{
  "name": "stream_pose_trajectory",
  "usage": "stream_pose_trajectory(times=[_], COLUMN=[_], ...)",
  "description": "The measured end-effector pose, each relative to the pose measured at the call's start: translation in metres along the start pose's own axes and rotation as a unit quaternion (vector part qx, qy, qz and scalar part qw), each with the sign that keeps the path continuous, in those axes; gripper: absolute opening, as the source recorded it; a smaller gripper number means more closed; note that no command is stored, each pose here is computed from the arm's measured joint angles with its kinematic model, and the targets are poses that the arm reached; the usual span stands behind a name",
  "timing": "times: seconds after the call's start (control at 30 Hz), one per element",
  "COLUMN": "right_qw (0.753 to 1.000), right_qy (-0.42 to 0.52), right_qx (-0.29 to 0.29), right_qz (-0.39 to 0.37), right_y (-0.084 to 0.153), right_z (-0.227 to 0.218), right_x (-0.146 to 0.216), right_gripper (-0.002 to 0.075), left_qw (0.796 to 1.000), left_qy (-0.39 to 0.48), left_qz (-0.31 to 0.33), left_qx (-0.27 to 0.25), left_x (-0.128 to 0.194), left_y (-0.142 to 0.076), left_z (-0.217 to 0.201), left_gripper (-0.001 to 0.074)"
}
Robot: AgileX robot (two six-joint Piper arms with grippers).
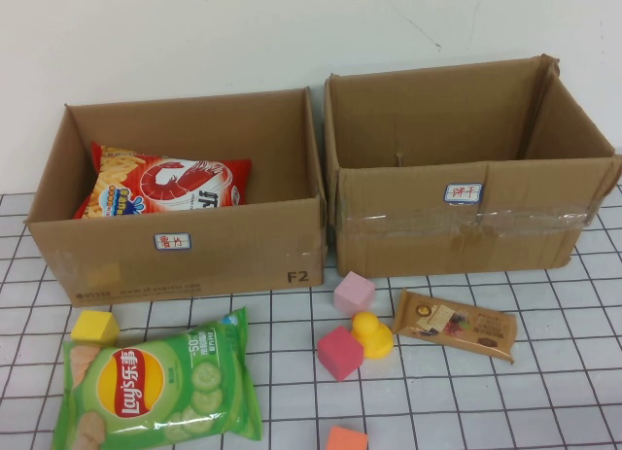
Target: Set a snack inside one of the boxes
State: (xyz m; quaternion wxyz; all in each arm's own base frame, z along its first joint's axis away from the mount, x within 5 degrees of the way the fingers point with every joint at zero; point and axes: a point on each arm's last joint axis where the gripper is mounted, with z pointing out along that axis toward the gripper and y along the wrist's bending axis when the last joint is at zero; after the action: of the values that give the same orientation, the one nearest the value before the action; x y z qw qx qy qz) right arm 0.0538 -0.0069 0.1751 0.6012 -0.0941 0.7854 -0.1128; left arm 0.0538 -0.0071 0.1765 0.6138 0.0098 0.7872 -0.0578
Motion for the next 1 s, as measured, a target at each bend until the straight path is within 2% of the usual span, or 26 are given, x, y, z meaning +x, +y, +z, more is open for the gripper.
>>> stream_pose_trajectory(times=[0.2,0.43,0.63,0.83,0.9,0.97,1.0], right_qw=[0.989,0.949,0.922,0.918,0.926,0.934,0.944], right_qy=[-0.150,-0.314,-0.386,-0.395,-0.375,-0.353,-0.327], right_qx=[0.004,0.004,0.006,0.016,0.019,0.023,0.027], right_qz=[-0.010,-0.014,-0.017,0.033,0.039,0.043,0.047], right_y=[0.000,0.000,0.000,-0.006,-0.009,-0.015,-0.023], right_z=[-0.004,-0.018,-0.027,-0.029,-0.031,-0.036,-0.046], right_x=[-0.027,-0.054,-0.065,-0.068,-0.074,-0.085,-0.100], right_gripper=[-0.0001,-0.0001,-0.0001,-0.0001,-0.0001,-0.0001,-0.0001], left_qw=[0.990,0.953,0.933,0.910,0.914,0.931,0.948], left_qy=[-0.139,-0.303,-0.360,-0.414,-0.404,-0.364,-0.317], left_qz=[0.000,-0.001,-0.001,-0.004,-0.004,-0.004,-0.001], left_qx=[-0.007,-0.015,-0.018,-0.020,-0.019,-0.013,-0.005], left_x=[-0.025,-0.052,-0.061,-0.069,-0.070,-0.078,-0.092], left_y=[0.001,0.003,0.003,0.004,0.003,0.001,-0.003], left_z=[-0.004,-0.017,-0.024,-0.031,-0.031,-0.032,-0.038], left_gripper=[-0.0001,-0.0001,-0.0001,-0.0001,-0.0001,-0.0001,-0.0001])
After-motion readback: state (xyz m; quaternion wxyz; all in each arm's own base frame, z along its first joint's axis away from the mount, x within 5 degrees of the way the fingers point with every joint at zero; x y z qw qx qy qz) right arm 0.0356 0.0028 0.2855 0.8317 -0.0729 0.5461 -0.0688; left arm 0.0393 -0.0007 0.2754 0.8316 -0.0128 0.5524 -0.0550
